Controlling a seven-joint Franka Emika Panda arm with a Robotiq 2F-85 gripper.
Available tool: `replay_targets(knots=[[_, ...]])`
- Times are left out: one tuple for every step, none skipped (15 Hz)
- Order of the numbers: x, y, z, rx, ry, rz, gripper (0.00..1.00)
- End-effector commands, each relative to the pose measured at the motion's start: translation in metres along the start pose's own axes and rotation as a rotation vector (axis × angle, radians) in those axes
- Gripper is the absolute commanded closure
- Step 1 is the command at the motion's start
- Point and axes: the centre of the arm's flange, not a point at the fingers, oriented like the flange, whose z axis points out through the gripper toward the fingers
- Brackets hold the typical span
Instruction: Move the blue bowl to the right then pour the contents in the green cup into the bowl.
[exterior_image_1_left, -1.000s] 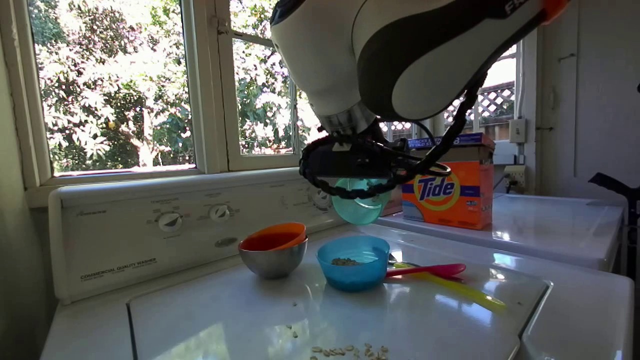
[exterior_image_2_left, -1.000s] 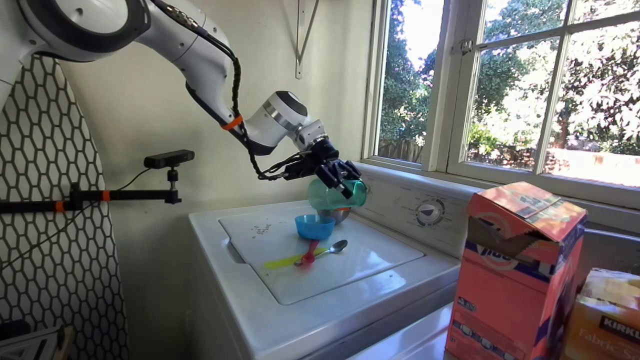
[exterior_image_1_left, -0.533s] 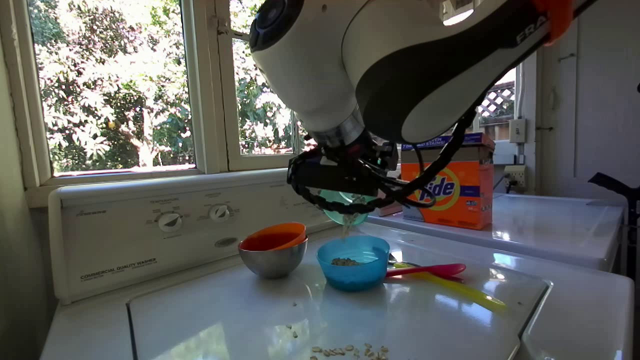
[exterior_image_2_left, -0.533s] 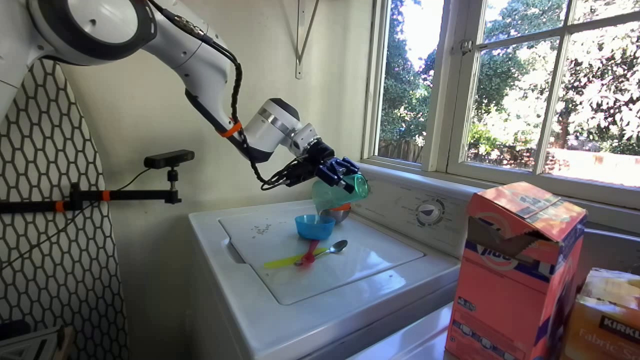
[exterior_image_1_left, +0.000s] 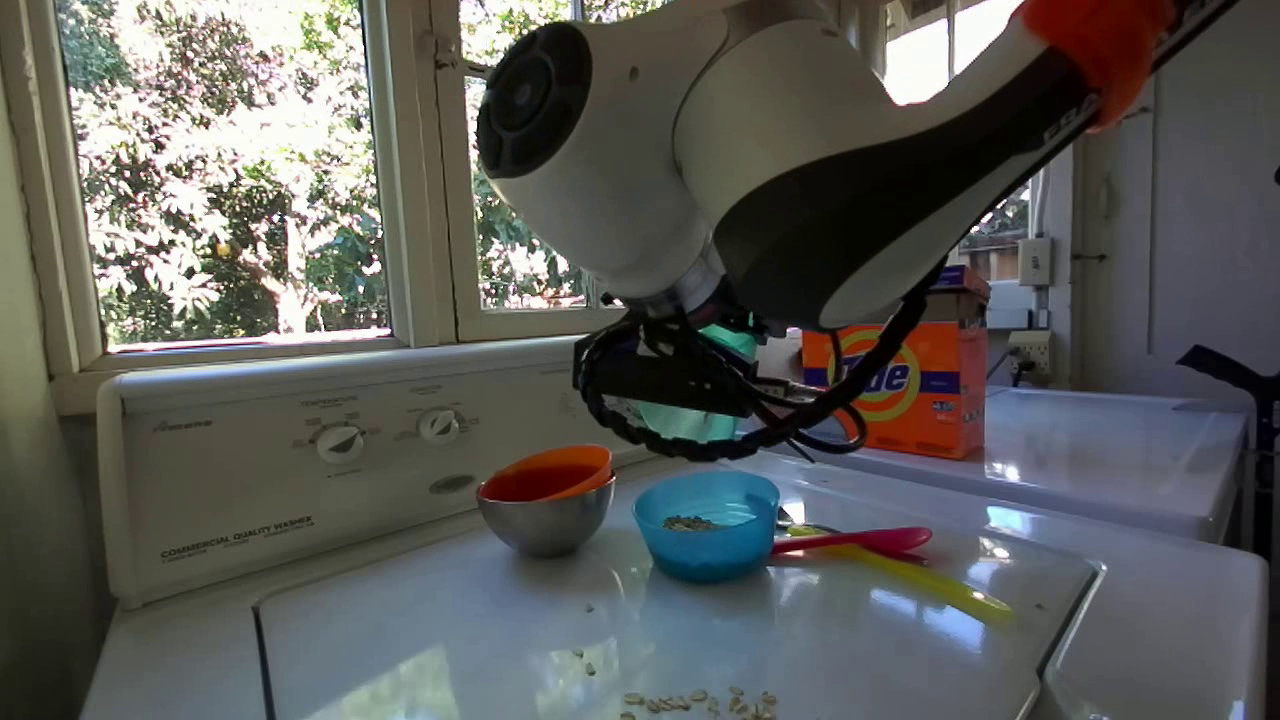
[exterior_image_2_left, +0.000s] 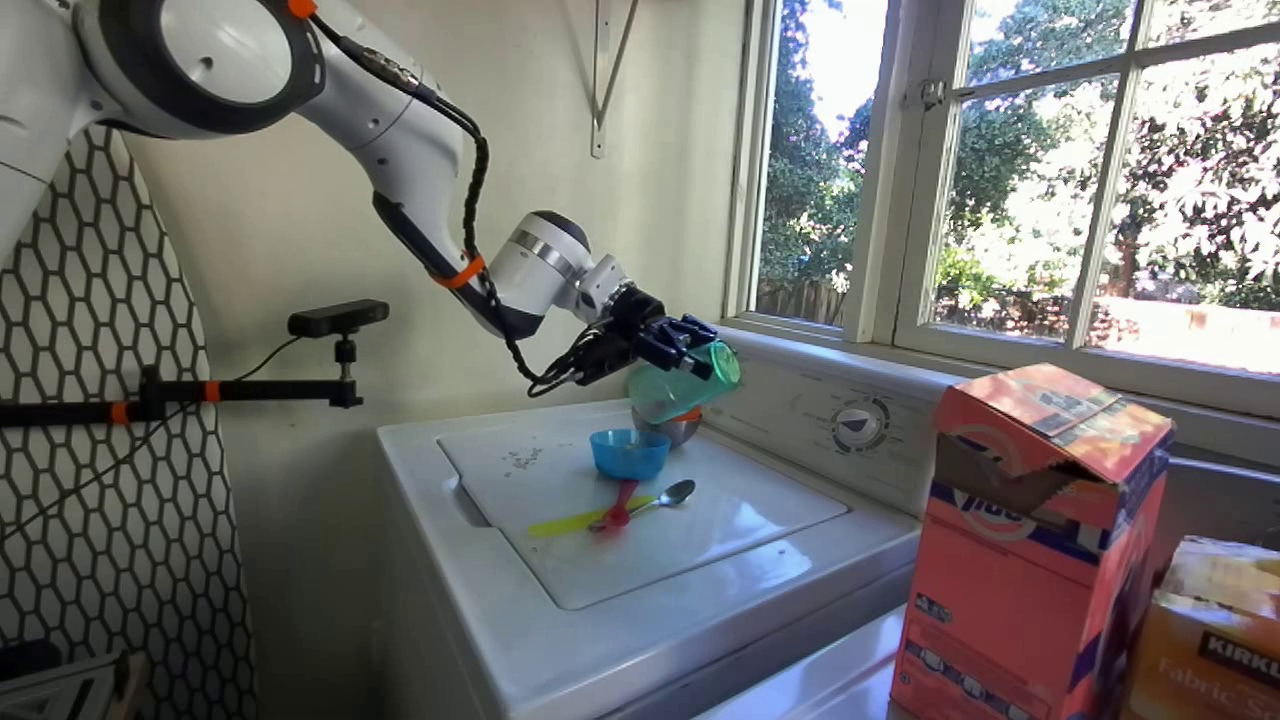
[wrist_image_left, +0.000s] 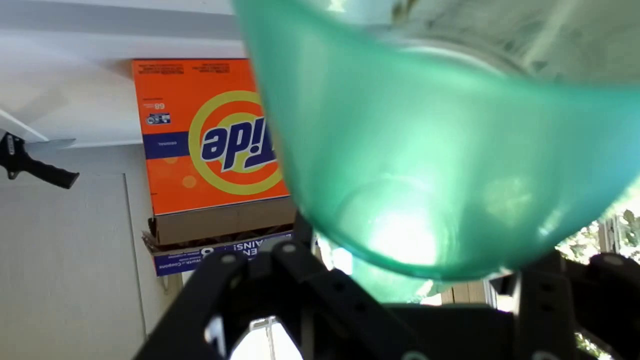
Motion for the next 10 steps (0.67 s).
replay_targets(knots=[[-0.002, 0.011, -0.013, -0.001, 0.05, 0.0, 0.5], [-0.001, 0.012, -0.016, -0.001, 0.061, -0.001, 0.5], [-0.001, 0.013, -0.017, -0.003, 0.069, -0.008, 0.5], [-0.003, 0.014, -0.019, -0.004, 0.08, -0.017, 0.5], [-0.004, 0.014, -0.02, 0.0, 0.09, -0.023, 0.5], [-0.002, 0.015, -0.02, -0.005, 0.091, -0.02, 0.5], [-0.002, 0.015, -0.021, -0.013, 0.086, -0.026, 0.5], [-0.001, 0.015, -0.021, -0.024, 0.076, -0.033, 0.5], [0.003, 0.014, -0.019, -0.045, 0.045, -0.034, 0.5], [0.009, 0.012, -0.015, -0.069, -0.018, -0.032, 0.5]])
